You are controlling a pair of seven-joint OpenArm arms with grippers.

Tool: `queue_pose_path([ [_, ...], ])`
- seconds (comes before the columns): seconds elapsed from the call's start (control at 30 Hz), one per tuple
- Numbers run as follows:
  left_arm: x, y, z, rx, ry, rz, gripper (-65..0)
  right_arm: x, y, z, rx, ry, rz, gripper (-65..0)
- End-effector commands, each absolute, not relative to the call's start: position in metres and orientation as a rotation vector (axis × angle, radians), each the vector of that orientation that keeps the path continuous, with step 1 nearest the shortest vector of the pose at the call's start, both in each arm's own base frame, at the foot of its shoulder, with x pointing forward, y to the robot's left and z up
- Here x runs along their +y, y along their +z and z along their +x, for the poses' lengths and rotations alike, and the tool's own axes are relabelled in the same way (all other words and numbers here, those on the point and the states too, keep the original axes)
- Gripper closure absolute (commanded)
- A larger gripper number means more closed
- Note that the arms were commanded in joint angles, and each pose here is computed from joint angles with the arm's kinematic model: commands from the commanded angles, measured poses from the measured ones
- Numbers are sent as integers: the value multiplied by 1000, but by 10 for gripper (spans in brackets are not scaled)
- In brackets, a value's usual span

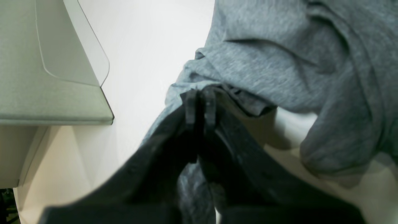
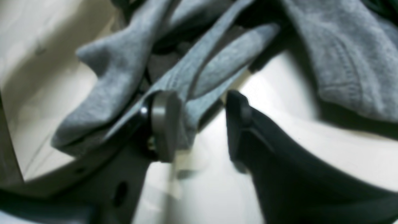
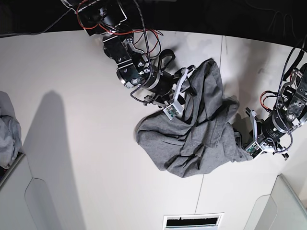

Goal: Layout the t-shirt on the table in an organized manner, then fold the t-shirt properly
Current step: 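Lift the grey t-shirt with both grippers, pulling the grippers apart, then stretch the held t-shirt between both grippers, right gripper pulling away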

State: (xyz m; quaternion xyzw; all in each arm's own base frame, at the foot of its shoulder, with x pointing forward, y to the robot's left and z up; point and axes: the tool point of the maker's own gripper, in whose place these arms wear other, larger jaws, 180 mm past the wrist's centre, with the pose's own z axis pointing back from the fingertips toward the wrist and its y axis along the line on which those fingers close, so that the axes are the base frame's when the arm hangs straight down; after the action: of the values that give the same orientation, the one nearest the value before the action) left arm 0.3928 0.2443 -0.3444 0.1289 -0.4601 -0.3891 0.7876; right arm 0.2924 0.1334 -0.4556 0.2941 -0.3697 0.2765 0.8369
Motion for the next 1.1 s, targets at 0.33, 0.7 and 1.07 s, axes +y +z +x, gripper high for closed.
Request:
queue_pose_path([
  [0.33,249,-327,401,-1037,-838,303,0,140,-447,296,-824,748,582,0],
  [0.7,275,-327,398,-968,-825,373,0,91,-400,322,-987,798,467,0],
  [1.07,310,-302,404,-982,-773,474,0,-53,-348,343,-1134,581,267,0],
])
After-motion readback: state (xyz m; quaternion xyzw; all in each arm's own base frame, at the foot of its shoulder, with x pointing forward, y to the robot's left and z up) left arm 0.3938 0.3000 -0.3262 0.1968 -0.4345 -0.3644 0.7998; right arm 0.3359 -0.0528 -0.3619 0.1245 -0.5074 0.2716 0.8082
